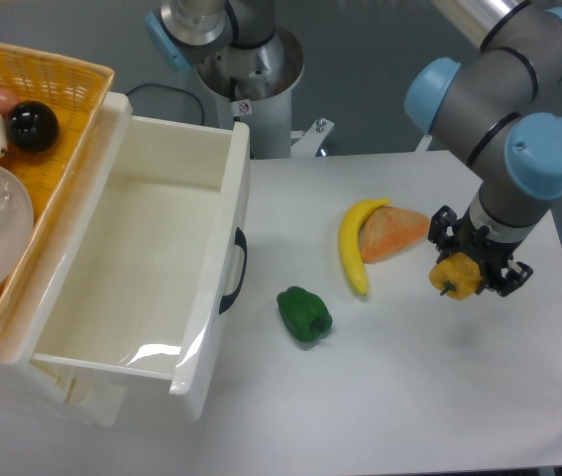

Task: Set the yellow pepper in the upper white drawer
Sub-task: 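Lift the yellow pepper in the gripper up off the table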

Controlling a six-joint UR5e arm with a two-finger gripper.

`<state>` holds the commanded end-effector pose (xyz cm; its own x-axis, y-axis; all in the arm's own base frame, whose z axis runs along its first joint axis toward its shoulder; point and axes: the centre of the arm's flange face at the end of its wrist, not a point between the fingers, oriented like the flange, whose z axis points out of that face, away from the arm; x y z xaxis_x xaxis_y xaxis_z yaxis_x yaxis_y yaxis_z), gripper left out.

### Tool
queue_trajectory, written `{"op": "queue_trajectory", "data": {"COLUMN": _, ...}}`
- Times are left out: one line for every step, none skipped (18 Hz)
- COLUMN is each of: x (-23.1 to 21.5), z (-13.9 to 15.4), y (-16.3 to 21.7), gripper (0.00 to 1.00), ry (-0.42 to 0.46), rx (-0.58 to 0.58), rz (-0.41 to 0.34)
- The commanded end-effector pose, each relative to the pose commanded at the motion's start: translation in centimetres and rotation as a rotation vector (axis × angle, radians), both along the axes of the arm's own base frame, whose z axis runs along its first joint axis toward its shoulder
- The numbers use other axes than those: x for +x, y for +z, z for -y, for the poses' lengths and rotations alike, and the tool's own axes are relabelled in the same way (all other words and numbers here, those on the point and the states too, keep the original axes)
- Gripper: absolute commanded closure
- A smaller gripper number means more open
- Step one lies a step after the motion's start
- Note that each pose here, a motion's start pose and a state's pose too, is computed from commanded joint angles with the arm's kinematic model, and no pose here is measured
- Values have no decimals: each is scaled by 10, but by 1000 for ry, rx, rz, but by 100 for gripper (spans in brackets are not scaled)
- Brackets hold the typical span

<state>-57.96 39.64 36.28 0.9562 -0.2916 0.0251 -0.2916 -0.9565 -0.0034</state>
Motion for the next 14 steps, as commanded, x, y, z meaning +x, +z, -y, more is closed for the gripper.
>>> {"op": "queue_trajectory", "data": {"x": 0, "z": 0, "y": 1, "gripper": 60, "ry": 0, "rx": 2, "rz": -1}}
{"op": "queue_trajectory", "data": {"x": 0, "z": 0, "y": 2, "gripper": 60, "ry": 0, "rx": 4, "rz": -2}}
{"op": "queue_trajectory", "data": {"x": 0, "z": 0, "y": 5, "gripper": 60, "ry": 2, "rx": 8, "rz": -7}}
{"op": "queue_trajectory", "data": {"x": 3, "z": -1, "y": 12, "gripper": 60, "ry": 2, "rx": 12, "rz": -13}}
{"op": "queue_trajectory", "data": {"x": 7, "z": -1, "y": 17, "gripper": 60, "ry": 6, "rx": 14, "rz": -14}}
{"op": "queue_trajectory", "data": {"x": 12, "z": -1, "y": 23, "gripper": 60, "ry": 8, "rx": 12, "rz": -8}}
{"op": "queue_trajectory", "data": {"x": 18, "z": 1, "y": 34, "gripper": 60, "ry": 9, "rx": 14, "rz": -7}}
{"op": "queue_trajectory", "data": {"x": 22, "z": 3, "y": 42, "gripper": 60, "ry": 11, "rx": 24, "rz": 2}}
{"op": "queue_trajectory", "data": {"x": 31, "z": 5, "y": 56, "gripper": 60, "ry": 16, "rx": 41, "rz": 4}}
{"op": "queue_trajectory", "data": {"x": 39, "z": 7, "y": 70, "gripper": 60, "ry": 33, "rx": 54, "rz": 5}}
{"op": "queue_trajectory", "data": {"x": 46, "z": 8, "y": 82, "gripper": 60, "ry": 54, "rx": 64, "rz": 5}}
{"op": "queue_trajectory", "data": {"x": 57, "z": 8, "y": 92, "gripper": 60, "ry": 65, "rx": 69, "rz": 7}}
{"op": "queue_trajectory", "data": {"x": 68, "z": 6, "y": 103, "gripper": 60, "ry": 67, "rx": 72, "rz": 6}}
{"op": "queue_trajectory", "data": {"x": 78, "z": 3, "y": 109, "gripper": 60, "ry": 65, "rx": 67, "rz": 15}}
